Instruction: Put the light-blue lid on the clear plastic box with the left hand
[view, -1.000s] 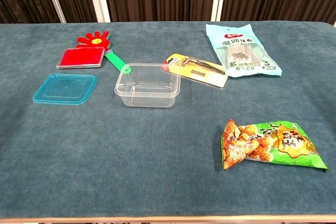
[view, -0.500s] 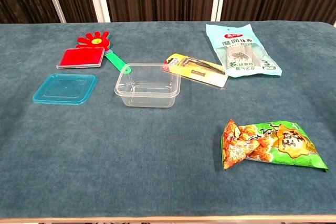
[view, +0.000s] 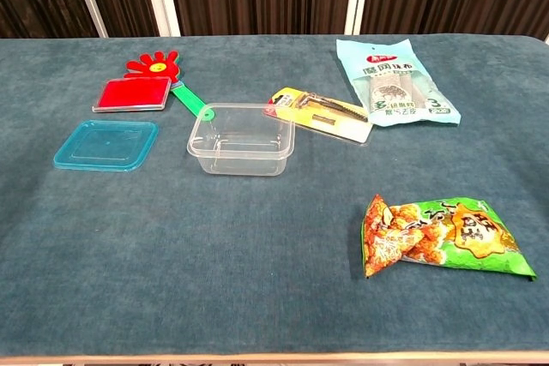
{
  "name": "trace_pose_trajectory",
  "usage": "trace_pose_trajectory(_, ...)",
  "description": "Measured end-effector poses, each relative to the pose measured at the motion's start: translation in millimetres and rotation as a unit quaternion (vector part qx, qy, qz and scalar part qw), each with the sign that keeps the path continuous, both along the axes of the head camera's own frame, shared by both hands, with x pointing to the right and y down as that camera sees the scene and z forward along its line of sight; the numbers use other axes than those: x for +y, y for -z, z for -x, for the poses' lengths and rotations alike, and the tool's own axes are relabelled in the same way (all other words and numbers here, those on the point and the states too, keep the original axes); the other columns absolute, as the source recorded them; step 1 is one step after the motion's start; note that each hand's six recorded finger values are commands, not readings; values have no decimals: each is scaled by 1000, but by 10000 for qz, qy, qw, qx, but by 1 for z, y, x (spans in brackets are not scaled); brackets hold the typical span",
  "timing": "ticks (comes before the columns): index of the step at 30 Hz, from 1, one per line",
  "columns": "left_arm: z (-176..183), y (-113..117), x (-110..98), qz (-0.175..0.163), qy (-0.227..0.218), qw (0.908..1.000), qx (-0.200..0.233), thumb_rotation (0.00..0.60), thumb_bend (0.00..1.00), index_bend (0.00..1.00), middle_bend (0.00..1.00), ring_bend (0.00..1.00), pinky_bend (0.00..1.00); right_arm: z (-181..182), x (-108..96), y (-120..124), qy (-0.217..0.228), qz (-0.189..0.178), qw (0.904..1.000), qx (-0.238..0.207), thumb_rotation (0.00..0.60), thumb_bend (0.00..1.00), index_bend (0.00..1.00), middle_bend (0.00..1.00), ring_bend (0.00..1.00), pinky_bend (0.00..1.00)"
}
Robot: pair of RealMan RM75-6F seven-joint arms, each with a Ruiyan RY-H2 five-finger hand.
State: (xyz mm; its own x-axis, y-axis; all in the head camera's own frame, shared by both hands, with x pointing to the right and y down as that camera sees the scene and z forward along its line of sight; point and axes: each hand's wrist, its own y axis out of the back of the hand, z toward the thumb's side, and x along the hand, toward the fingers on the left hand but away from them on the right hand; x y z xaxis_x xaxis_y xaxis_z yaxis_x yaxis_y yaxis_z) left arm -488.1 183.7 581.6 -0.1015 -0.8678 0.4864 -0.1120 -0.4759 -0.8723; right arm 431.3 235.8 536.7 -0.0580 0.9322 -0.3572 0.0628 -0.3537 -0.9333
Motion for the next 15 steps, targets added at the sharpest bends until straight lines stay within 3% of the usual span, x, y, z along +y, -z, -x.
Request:
trace_pose_trajectory(7,-28,-17,-44,531,-681,9962,-114,600,169,70,45,0,10,-7,0,-3,-163,87,9998,11,600,353,15,14,0,0)
trace_pose_trajectory(15,-71,-49,-73,1155,-967,9886,78,600,170,59,45,0,10,-8,-1,-5,-107,151,9997,141,600,353,15,14,0,0)
